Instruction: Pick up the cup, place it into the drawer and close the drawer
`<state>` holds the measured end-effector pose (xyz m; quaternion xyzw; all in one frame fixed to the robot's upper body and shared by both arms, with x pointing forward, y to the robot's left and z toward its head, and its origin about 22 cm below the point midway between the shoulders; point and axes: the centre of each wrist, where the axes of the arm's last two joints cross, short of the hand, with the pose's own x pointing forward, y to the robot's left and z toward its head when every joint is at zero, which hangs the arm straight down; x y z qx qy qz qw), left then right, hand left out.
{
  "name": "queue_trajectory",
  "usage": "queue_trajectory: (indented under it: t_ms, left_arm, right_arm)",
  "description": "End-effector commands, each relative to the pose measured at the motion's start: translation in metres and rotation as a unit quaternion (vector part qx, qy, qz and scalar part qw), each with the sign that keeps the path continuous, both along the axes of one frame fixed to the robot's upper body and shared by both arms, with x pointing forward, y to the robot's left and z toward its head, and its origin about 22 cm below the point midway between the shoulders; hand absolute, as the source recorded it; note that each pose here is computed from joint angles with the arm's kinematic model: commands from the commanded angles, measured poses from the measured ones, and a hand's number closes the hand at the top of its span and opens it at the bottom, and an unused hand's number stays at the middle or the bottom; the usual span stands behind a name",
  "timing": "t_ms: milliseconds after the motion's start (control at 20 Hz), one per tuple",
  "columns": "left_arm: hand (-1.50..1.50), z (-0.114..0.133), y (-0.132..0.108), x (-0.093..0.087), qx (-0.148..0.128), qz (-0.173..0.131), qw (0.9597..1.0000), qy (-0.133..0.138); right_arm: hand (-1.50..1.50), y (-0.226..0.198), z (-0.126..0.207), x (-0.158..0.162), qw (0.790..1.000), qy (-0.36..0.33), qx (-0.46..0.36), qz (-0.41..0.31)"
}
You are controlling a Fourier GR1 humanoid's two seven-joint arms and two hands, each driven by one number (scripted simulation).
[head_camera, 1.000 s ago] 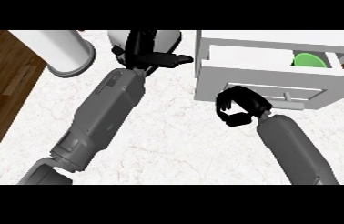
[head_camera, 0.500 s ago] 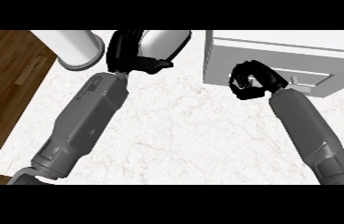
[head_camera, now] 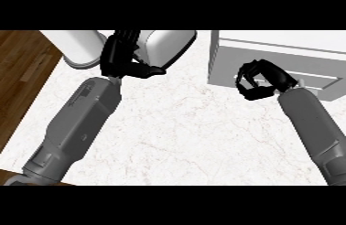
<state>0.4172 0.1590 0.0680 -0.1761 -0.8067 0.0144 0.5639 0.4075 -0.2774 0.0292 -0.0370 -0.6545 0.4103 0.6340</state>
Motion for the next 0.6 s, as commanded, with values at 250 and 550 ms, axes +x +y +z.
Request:
queue_trajectory:
  t_ms: [250, 550]
  left_arm:
    - [-1.50, -0.003, 0.005, -0.004, -0.011, -0.017, 0.9998, 0.003]
    - [-1.50, -0.008, 0.009, -0.008, -0.011, -0.025, 0.9996, 0.003]
  right_arm:
    - [1.50, -0.035, 0.094, 0.031, 0.992, -0.092, 0.000, -0.083]
    - [1.50, -0.045, 0.102, 0.028, 0.993, -0.085, 0.009, -0.079]
